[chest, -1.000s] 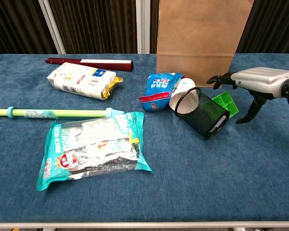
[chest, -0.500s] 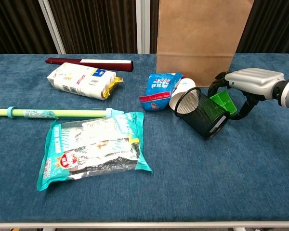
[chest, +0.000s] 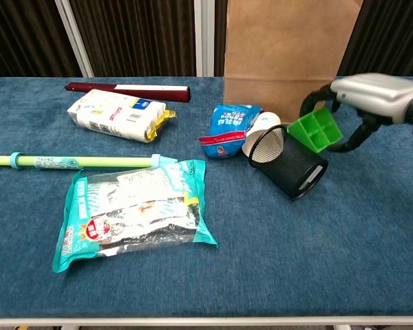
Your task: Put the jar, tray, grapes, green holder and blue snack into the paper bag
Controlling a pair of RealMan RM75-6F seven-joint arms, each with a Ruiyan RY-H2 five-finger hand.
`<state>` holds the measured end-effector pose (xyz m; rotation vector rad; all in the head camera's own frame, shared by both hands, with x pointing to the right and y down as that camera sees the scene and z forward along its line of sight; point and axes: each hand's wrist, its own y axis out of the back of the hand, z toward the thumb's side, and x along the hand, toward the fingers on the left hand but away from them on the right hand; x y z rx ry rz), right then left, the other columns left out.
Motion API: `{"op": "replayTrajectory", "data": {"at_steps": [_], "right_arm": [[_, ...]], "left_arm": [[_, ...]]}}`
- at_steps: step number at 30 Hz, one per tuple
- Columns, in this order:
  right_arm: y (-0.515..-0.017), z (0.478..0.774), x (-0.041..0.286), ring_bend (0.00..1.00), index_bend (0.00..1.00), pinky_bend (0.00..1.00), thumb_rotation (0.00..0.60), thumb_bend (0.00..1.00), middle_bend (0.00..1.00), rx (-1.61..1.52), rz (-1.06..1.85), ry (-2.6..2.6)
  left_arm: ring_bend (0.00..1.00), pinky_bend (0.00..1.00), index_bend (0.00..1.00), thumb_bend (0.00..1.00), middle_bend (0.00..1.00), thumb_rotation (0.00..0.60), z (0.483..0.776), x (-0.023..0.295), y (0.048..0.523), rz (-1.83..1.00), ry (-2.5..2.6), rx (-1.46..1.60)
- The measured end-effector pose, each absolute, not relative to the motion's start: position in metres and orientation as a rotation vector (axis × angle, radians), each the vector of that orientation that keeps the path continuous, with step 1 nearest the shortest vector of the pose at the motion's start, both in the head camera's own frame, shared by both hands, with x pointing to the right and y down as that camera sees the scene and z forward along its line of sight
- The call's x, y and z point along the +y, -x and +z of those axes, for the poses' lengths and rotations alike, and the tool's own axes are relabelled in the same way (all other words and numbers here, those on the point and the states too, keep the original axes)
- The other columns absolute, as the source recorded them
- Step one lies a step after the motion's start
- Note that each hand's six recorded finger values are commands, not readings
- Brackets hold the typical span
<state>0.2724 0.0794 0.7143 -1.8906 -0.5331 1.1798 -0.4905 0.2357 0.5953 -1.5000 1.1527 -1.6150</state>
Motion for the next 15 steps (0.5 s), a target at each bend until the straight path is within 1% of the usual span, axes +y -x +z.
{"op": "replayTrajectory", "data": {"at_steps": [3,6,10,11,13,15], "right_arm": [[-0.27,0.68,0.074,0.15,0.48,0.31,0.6,0.32,0.4,-0.6,1.083,1.891],[-0.27,0.634,0.062,0.15,0.48,0.31,0.6,0.32,0.4,-0.694,0.974,1.874],[-0.282,0.564,0.035,0.15,0.48,0.32,0.6,0.32,0.4,-0.858,0.842,1.807],[-0.285,0.55,0.029,0.15,0.48,0.32,0.6,0.31,0.4,-0.899,0.816,1.793],[-0.292,0.528,0.016,0.15,0.48,0.32,0.6,0.31,0.4,-0.993,0.769,1.777],[-0.299,0.515,0.005,0.15,0.48,0.32,0.6,0.31,0.4,-1.067,0.746,1.772]], "left_arm": [[0.24,0.23,0.32,0.09,0.24,0.6,0.595,0.234,0.489,-1.611,1.501,1.15],[0.24,0.23,0.32,0.09,0.24,0.6,0.594,0.233,0.487,-1.602,1.501,1.148],[0.23,0.23,0.32,0.1,0.24,0.6,0.593,0.233,0.487,-1.602,1.498,1.148],[0.23,0.23,0.32,0.1,0.24,0.6,0.593,0.233,0.487,-1.603,1.498,1.148],[0.23,0.23,0.32,0.1,0.24,0.6,0.593,0.232,0.487,-1.605,1.5,1.145],[0.23,0.22,0.32,0.09,0.24,0.6,0.594,0.232,0.487,-1.604,1.501,1.142]]}}
